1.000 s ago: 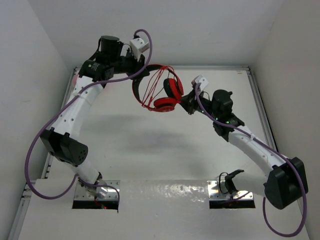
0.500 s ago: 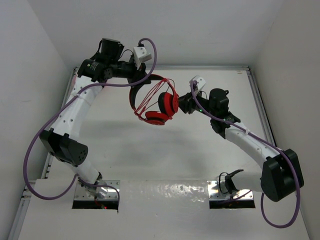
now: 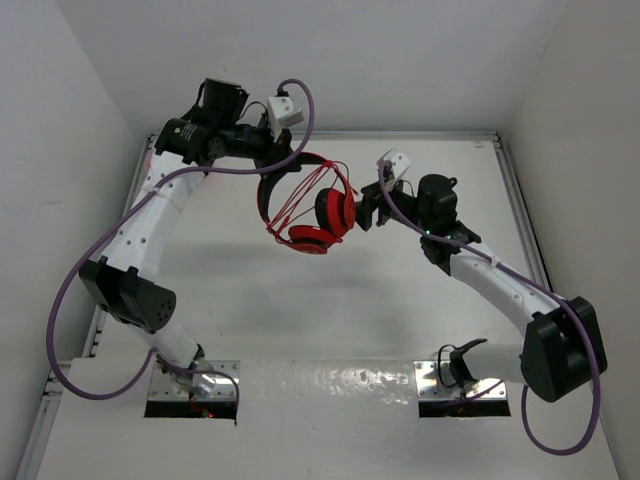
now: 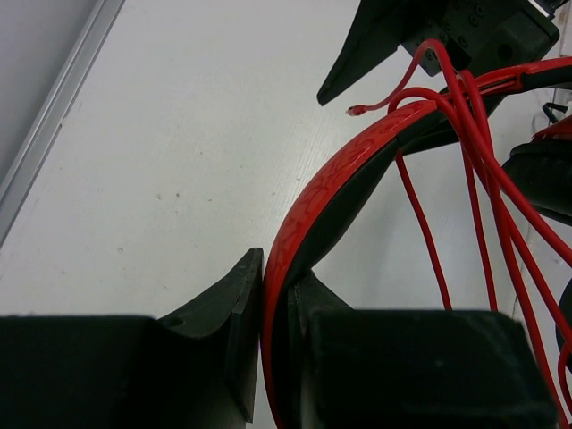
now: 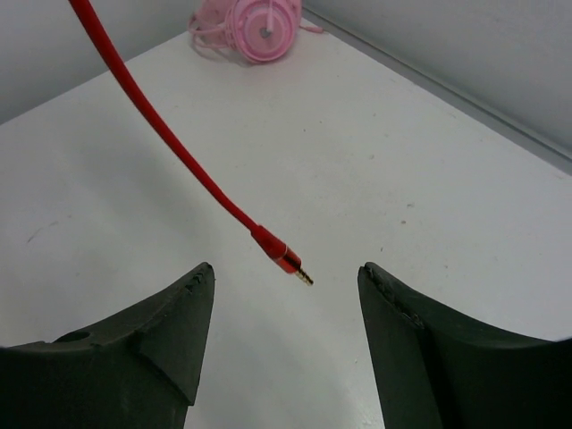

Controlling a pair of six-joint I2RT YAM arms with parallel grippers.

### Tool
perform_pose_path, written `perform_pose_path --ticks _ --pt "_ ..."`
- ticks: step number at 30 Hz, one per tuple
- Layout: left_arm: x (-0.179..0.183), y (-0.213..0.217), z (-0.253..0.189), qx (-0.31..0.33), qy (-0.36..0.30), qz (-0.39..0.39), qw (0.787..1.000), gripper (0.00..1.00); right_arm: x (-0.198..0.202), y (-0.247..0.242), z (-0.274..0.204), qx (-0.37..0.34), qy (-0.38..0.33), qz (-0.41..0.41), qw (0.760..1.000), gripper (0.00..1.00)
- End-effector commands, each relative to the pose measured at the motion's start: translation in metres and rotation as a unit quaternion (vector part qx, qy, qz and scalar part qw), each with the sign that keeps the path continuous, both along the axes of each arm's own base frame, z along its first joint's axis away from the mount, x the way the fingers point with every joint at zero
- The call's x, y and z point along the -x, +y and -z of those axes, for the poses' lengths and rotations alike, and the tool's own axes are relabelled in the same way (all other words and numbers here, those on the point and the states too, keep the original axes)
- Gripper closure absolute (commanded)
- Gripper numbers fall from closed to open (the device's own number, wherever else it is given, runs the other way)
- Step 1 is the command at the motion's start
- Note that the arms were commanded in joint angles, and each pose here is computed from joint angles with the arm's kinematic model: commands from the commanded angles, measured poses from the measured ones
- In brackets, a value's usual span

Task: Wrap the headphones

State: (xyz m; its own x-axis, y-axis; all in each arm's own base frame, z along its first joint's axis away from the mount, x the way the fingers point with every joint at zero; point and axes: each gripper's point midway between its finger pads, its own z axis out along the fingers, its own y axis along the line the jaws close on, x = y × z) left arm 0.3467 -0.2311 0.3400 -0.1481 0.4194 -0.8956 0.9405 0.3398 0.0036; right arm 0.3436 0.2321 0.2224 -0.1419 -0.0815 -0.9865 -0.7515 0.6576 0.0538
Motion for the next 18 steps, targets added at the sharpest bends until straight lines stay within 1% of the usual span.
perform_pose_path --ticks 1,4,6,8,9,10,11,13,14,15,16,18 --pt "0.009 -0.007 -0.022 0.026 -0.021 0.024 0.999 1.00 -0.014 0.008 -0.042 -0.016 -0.063 -0.010 0.998 0.35" --pt "0.009 -0.008 -0.023 0.027 -0.021 0.024 0.999 1.00 -0.018 0.013 -0.049 -0.031 -0.067 -0.015 0.997 0.35" --pt "0.011 -0.008 -0.021 0.027 -0.017 0.025 0.999 1.00 -0.022 0.015 -0.056 -0.042 -0.076 -0.016 0.996 0.37" --pt "0.011 -0.008 -0.021 0.027 -0.016 0.024 0.999 1.00 -0.025 0.018 -0.056 -0.046 -0.076 -0.018 0.996 0.48" --pt "0.011 -0.008 -0.022 0.029 -0.016 0.021 0.999 1.00 -0.027 0.019 -0.056 -0.048 -0.073 -0.019 0.996 0.55" --pt "0.010 -0.008 -0.023 0.031 -0.015 0.018 0.999 1.00 -0.028 0.020 -0.052 -0.047 -0.067 -0.019 0.996 0.63" --pt "0.009 -0.008 -0.026 0.037 -0.007 0.005 0.999 1.00 -0.029 0.020 -0.051 -0.048 -0.067 -0.018 0.996 0.80" --pt "0.001 -0.008 -0.031 0.048 -0.007 -0.017 0.999 1.00 -0.028 0.020 -0.046 -0.049 -0.058 -0.017 0.997 0.93" --pt "-0.005 -0.006 -0.032 0.053 0.007 -0.046 0.998 1.00 -0.027 0.020 -0.045 -0.051 -0.055 -0.017 0.997 1.00" --pt "-0.011 -0.006 -0.032 0.058 0.007 -0.061 0.996 1.00 -0.023 0.019 -0.039 -0.052 -0.047 -0.017 0.997 1.00" --pt "-0.019 -0.001 -0.030 0.054 0.008 -0.087 0.995 1.00 -0.020 0.017 -0.045 -0.058 -0.056 -0.016 0.997 1.00" --pt "-0.026 0.002 -0.026 0.054 0.018 -0.114 0.992 1.00 -0.013 0.012 -0.042 -0.061 -0.056 -0.010 0.997 1.00"
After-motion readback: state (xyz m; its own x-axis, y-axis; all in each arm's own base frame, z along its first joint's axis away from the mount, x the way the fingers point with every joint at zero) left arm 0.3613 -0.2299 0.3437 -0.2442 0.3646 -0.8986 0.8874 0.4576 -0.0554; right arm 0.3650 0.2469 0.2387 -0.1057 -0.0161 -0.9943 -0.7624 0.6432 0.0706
